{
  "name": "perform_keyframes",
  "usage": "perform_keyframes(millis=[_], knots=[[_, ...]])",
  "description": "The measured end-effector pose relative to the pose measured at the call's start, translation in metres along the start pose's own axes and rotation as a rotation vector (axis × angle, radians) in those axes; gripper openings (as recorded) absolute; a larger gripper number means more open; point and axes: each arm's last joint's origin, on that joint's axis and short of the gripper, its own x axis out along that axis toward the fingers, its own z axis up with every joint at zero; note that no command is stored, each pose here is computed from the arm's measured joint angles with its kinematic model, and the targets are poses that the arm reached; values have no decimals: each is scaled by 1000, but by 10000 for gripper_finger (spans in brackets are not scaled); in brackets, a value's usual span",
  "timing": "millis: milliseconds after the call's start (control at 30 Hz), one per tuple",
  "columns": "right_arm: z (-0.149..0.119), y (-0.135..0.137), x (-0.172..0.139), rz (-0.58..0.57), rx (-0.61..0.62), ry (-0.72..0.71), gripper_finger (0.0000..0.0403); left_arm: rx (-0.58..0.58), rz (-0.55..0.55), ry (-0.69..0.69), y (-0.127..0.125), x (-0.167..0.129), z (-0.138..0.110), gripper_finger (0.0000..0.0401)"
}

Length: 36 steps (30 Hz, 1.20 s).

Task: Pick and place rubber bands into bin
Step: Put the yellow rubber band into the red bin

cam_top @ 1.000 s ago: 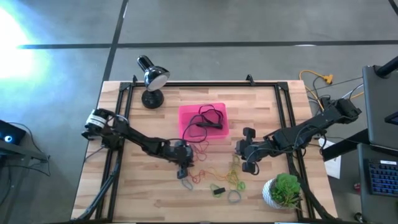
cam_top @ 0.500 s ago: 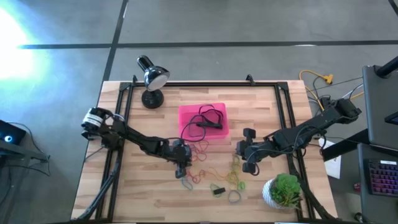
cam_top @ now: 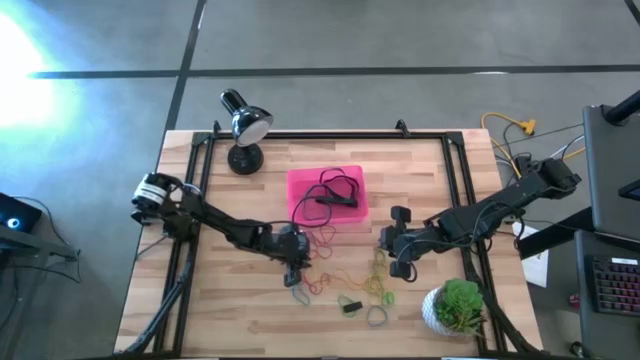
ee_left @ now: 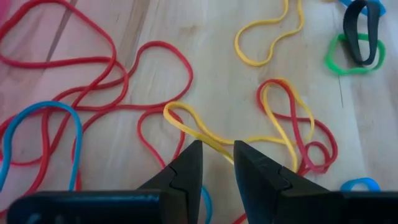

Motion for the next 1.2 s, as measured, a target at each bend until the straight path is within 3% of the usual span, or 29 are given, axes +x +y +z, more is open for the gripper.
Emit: perform_keyframes(millis=[733,1067,1200], knots=[[0,0,0,0,-1,1,60,42,-1,-43,0,0,2,75],[0,0,0,2,2,-5,63,37,7,-34,2,19,-2,75],[0,0,1,1,1,-3,60,47,6,-39,2,18,-1,55]])
